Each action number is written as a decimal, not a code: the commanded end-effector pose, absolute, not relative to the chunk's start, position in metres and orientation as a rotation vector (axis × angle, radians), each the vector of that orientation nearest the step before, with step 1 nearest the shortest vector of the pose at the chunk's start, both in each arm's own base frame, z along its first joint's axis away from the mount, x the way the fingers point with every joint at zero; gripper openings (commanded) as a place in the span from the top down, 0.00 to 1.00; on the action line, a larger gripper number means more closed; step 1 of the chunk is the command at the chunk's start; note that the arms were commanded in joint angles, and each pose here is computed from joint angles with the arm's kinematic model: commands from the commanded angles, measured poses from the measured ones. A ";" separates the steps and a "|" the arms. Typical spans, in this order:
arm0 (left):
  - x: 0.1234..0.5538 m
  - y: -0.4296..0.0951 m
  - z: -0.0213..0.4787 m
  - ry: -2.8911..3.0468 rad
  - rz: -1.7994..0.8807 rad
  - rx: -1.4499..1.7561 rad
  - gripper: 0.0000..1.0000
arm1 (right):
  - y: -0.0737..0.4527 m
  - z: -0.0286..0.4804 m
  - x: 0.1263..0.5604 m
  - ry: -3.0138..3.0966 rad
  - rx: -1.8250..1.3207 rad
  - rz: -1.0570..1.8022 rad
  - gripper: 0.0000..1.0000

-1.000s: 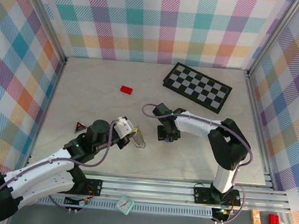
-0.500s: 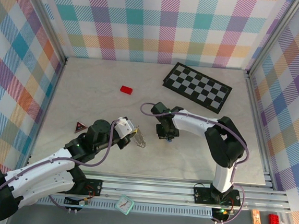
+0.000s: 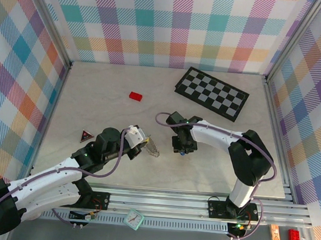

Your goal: Put the keys on the keyring

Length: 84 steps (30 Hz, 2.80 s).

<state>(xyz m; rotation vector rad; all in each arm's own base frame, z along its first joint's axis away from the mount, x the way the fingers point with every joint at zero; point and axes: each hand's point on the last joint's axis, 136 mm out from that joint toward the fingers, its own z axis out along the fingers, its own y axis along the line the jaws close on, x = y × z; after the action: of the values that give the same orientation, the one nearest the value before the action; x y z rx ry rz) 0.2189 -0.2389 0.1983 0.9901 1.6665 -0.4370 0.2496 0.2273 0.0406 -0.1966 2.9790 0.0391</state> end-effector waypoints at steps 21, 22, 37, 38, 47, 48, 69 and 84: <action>0.221 -0.245 0.213 1.594 -0.451 0.970 1.00 | 0.246 0.044 0.285 2.879 -0.007 -0.095 0.66; 0.221 -0.245 0.213 1.594 -0.451 0.970 1.00 | 0.247 0.043 0.285 2.880 -0.016 -0.102 0.66; 0.221 -0.244 0.214 1.592 -0.447 0.967 1.00 | 0.240 0.032 0.285 2.898 -0.023 -0.255 0.79; 0.221 -0.244 0.214 1.592 -0.445 0.966 1.00 | 0.239 0.032 0.285 2.897 -0.022 -0.264 0.81; 0.221 -0.243 0.216 1.586 -0.441 0.961 1.00 | 0.237 0.029 0.282 2.909 -0.036 -0.288 0.79; 0.221 -0.243 0.216 1.586 -0.442 0.961 1.00 | 0.238 0.030 0.283 2.910 -0.038 -0.278 0.78; 0.221 -0.243 0.216 1.585 -0.437 0.965 1.00 | 0.238 0.031 0.283 2.915 -0.063 -0.292 0.94; 0.222 -0.246 0.218 1.581 -0.445 0.973 1.00 | 0.231 0.063 0.277 2.876 -0.224 -0.193 0.83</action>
<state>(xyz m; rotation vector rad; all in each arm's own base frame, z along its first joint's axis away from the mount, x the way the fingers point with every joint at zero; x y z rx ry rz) 0.2211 -0.2404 0.1992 0.9887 1.6558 -0.4316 0.2842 0.2376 0.0559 -0.1226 2.8688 -0.1944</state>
